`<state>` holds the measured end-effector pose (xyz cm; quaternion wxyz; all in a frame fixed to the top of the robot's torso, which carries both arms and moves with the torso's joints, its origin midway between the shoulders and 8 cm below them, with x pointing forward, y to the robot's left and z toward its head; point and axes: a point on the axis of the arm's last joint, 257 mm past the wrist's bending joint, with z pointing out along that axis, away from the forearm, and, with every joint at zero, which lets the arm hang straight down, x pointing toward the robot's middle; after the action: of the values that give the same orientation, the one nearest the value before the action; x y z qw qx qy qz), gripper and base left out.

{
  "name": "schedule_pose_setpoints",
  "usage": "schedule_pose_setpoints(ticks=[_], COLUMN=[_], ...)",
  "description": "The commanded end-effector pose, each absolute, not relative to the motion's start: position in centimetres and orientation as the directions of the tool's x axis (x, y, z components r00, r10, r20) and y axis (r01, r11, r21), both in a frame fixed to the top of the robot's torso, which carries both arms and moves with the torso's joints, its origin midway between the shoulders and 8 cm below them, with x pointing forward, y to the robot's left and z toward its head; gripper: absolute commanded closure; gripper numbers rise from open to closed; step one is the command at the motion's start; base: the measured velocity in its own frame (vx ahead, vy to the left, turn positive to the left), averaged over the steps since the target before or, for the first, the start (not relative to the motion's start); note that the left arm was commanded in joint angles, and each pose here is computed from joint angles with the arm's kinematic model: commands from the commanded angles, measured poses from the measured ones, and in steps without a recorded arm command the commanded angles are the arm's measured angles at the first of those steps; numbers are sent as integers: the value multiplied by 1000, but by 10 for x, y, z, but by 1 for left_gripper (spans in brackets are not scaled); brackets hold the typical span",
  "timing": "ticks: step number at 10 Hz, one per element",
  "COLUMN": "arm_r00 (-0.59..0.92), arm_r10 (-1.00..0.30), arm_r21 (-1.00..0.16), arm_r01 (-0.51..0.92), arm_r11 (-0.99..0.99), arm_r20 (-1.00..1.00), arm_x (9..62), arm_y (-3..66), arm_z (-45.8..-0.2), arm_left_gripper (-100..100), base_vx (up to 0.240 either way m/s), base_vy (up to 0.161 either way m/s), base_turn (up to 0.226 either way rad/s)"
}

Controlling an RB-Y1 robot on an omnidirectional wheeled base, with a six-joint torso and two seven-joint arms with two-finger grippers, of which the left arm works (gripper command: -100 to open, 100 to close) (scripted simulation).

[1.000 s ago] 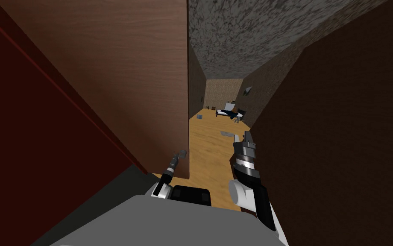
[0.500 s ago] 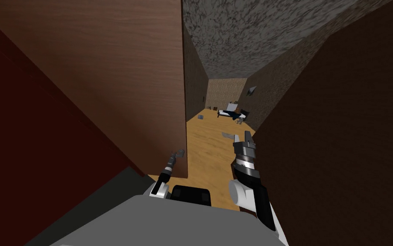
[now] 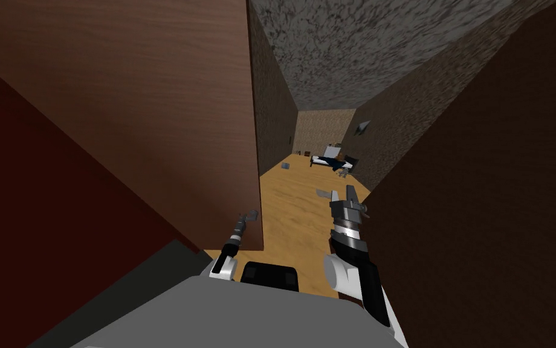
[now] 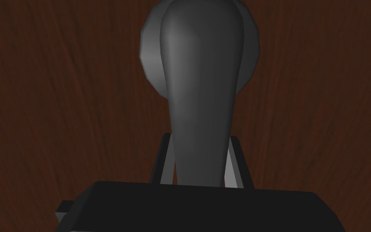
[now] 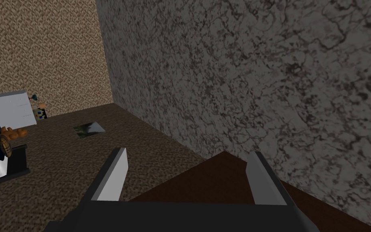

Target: Push the door open

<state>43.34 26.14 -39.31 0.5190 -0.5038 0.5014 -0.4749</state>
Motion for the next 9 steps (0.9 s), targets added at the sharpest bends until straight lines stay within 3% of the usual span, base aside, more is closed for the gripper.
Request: schedule_pose_setpoints(ticks=[1, 7, 9], arm_r00=[80, 166, 180], arm_r10=[-996, -986, -984], arm_r21=[-999, -1000, -1000], arm_r01=[-1, 0, -7], arm_r11=[43, 7, 9], arm_r20=[-43, -7, -11], arm_x=[438, 439, 437], arm_y=[274, 293, 301], arm_z=[-390, -391, -394], arm_left_gripper=[100, 100, 100], base_vx=[121, 187, 108], base_vy=[-80, -104, -36], base_turn=[66, 84, 52])
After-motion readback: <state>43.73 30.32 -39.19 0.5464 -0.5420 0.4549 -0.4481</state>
